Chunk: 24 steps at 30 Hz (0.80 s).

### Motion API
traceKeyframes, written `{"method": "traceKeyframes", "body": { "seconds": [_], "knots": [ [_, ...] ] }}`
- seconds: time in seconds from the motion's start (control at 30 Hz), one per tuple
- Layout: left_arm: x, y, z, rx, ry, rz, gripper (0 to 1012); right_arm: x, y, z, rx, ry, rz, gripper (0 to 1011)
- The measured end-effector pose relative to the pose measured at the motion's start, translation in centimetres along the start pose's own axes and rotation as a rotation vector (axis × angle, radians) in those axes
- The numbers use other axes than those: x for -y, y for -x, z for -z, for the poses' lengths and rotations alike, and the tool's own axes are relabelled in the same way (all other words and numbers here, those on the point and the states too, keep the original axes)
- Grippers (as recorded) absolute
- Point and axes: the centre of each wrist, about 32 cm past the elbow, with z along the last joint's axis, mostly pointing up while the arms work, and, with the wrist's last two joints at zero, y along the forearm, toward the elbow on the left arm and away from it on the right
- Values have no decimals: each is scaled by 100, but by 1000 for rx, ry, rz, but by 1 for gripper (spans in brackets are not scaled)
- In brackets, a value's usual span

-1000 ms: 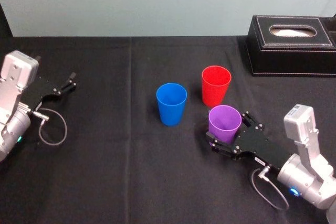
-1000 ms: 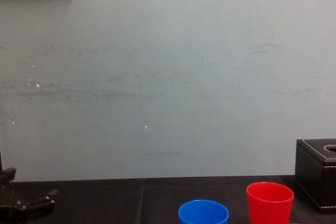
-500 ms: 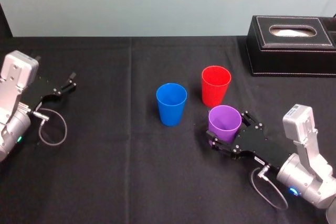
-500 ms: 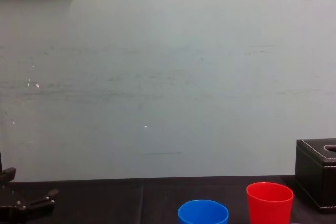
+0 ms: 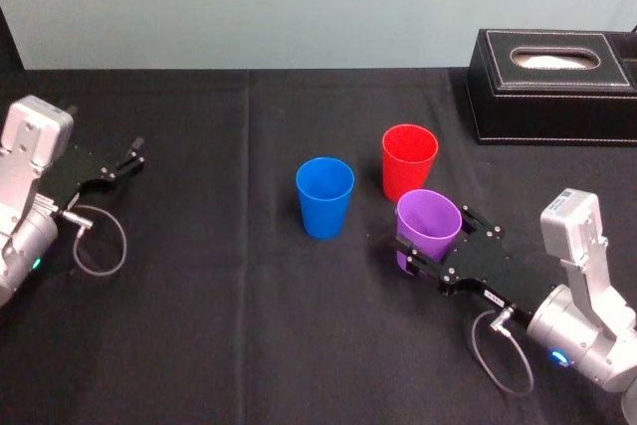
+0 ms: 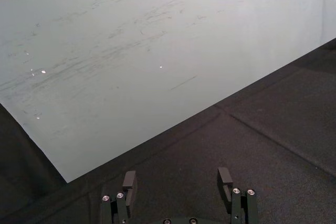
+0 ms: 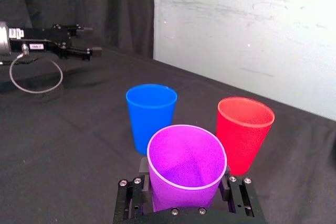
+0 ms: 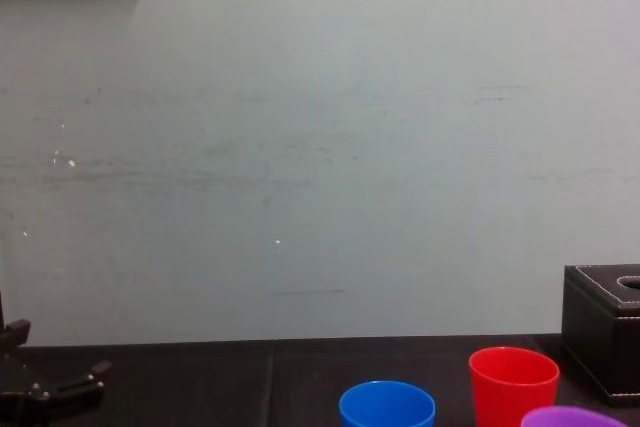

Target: Stack the three plastic cups sequentially using one hand.

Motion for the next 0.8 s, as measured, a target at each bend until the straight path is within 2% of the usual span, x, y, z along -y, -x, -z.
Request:
{"method": "traceKeyframes", "body": {
  "seconds": [0.17,0.43,0.47,0.57,0.77,0.8],
  "knots": [
    [0,0,0,0,0,0,1004,-4,-16,-214,11,-1,-4,733],
    [0,0,0,0,0,0,1005,-64,-129,-617,30,-2,-5,734],
    [0,0,0,0,0,0,1005,-64,-129,-617,30,-2,-5,733],
    [0,0,0,0,0,0,1005,-108,-210,-770,43,-5,5,733],
    [0,0,0,0,0,0,1005,-207,-344,-936,59,-9,21,733],
    [0,0,0,0,0,0,1005,-207,-344,-936,59,-9,21,733]
  ]
}}
